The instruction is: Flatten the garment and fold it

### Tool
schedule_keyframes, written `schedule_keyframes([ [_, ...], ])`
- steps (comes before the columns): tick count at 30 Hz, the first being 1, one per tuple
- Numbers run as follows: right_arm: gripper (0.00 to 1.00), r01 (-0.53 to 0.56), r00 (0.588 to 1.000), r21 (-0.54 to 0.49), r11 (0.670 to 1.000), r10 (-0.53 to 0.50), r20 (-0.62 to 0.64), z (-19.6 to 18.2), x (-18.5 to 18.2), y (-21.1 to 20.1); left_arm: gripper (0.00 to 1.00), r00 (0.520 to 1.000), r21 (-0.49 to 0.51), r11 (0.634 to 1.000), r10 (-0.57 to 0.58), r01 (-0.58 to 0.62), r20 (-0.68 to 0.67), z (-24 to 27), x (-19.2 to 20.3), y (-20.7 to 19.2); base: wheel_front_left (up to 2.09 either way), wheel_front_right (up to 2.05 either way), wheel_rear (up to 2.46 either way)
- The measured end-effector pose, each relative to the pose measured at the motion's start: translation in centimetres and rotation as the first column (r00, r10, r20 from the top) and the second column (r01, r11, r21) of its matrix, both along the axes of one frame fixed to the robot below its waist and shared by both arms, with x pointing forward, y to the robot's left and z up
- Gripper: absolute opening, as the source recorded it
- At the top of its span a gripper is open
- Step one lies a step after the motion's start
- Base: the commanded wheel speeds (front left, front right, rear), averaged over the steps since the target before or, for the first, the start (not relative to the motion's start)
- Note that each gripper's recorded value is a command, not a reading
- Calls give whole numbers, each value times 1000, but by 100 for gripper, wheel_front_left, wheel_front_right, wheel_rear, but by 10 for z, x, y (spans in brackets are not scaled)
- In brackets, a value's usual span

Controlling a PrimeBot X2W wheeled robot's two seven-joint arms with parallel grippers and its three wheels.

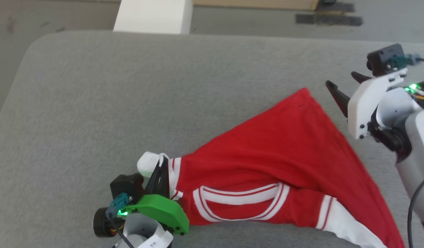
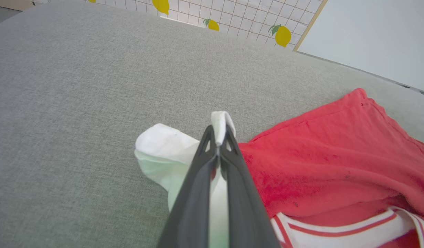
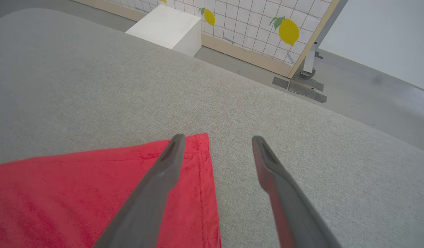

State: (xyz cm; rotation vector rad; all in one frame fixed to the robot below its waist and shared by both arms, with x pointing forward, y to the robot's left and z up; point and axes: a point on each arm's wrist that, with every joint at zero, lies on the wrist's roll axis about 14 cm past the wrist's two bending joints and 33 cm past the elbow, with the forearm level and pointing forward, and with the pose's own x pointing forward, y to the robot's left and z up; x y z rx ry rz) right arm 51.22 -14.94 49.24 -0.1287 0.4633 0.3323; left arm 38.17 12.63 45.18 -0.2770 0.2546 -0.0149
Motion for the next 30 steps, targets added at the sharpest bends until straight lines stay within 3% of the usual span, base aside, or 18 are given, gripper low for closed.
schedule_keyframes([
  [4,100,-74,983,-159,985,46,-176,-41,14,7,0,999,3,999,33,-33,-30,-12,1,7,0,0,0],
  [11,100,-238,913,-299,924,108,-393,-103,17,29,0,992,12,996,88,-87,-88,-36,-2,19,0,0,0],
  [14,100,-288,887,-329,899,122,-445,-118,17,35,0,988,19,994,110,-109,-108,-43,-4,24,0,0,0],
  [19,100,-320,856,-319,892,127,-502,-125,21,43,0,982,34,990,138,-135,-130,-52,-8,32,0,0,0],
  [20,81,-318,853,-315,895,125,-506,-125,21,42,0,982,35,990,139,-136,-131,-52,-8,33,0,0,0],
  [21,0,-306,856,-296,905,125,-501,-122,21,41,0,982,37,990,140,-136,-127,-51,-8,34,0,0,0],
  [26,0,-218,903,-152,964,140,-406,-97,21,45,0,986,42,990,136,-133,-92,-40,-6,38,0,0,0],
  [27,0,-178,933,-101,979,135,-335,-77,25,42,0,988,45,990,138,-135,-73,-34,-5,41,0,0,0],
  [30,0,-117,968,7,993,116,-223,-43,24,34,0,990,41,990,137,-136,-44,-23,-5,44,0,0,0],
])
